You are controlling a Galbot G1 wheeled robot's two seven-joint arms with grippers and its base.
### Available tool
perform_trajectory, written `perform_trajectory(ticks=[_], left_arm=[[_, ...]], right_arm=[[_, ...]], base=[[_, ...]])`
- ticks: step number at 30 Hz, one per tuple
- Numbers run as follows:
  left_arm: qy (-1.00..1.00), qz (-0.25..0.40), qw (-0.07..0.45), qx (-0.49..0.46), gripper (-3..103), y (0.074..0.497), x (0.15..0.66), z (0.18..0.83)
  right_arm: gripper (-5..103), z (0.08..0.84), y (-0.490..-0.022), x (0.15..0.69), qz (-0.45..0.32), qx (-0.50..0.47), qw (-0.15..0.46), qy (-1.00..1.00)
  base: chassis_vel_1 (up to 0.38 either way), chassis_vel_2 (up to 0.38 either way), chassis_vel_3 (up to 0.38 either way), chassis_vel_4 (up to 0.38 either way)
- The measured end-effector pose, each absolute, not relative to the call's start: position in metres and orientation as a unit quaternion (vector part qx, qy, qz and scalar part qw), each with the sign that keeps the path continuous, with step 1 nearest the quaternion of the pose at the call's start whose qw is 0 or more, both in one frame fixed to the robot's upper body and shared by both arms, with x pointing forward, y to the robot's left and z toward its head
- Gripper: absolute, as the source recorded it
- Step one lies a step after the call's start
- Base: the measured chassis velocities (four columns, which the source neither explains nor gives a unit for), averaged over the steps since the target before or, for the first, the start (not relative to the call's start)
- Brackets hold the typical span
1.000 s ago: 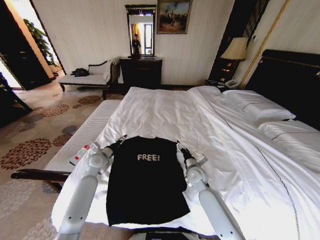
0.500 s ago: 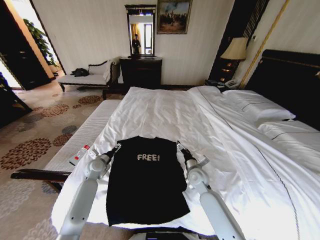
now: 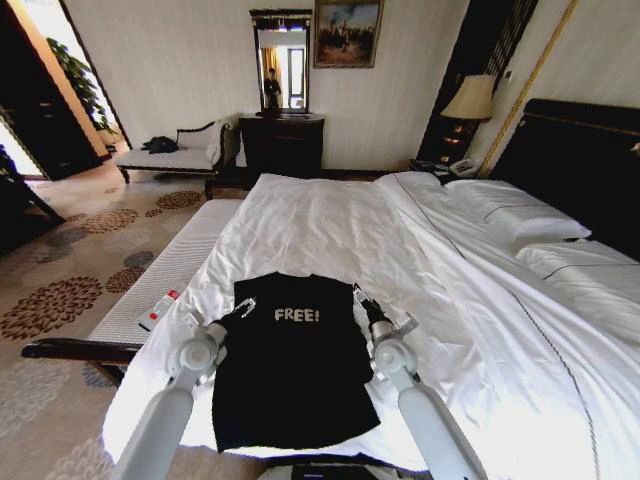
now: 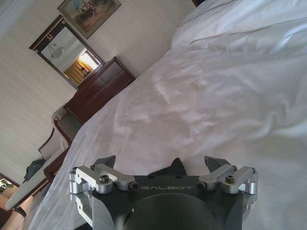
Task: Fold the clothes on the bed.
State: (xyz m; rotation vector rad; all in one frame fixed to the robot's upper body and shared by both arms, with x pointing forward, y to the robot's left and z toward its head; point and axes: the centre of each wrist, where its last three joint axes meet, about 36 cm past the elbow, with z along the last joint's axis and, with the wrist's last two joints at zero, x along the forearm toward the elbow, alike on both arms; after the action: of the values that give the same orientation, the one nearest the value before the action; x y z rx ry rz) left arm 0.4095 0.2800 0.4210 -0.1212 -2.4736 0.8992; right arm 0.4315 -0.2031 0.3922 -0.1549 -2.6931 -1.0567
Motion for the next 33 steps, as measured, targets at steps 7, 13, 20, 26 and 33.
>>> perform_trajectory(ticks=[7, 13, 20, 26, 33], left_arm=[[-0.912, 0.341, 0.224, -0.040, 100, 0.287, 0.423, 0.435], [-0.911, 0.355, 0.210, -0.018, 100, 0.301, 0.439, 0.441], [-0.943, 0.254, 0.212, 0.034, 100, 0.302, 0.439, 0.415], [-0.961, 0.183, 0.204, 0.031, 100, 0.299, 0.440, 0.403], [-0.973, 0.110, 0.203, 0.003, 101, 0.297, 0.443, 0.397]], right_arm=[[100, 0.389, -0.201, 0.439, -0.361, -0.053, 0.125, -0.923], [100, 0.386, -0.200, 0.443, -0.359, -0.053, 0.129, -0.923], [100, 0.386, -0.203, 0.447, -0.358, -0.054, 0.128, -0.923], [100, 0.386, -0.202, 0.450, -0.358, -0.054, 0.129, -0.923], [100, 0.386, -0.204, 0.450, -0.358, -0.054, 0.129, -0.923]], base=[[0.000, 0.000, 0.000, 0.000], [0.000, 0.000, 0.000, 0.000], [0.000, 0.000, 0.000, 0.000], [0.000, 0.000, 0.000, 0.000], [0.000, 0.000, 0.000, 0.000]])
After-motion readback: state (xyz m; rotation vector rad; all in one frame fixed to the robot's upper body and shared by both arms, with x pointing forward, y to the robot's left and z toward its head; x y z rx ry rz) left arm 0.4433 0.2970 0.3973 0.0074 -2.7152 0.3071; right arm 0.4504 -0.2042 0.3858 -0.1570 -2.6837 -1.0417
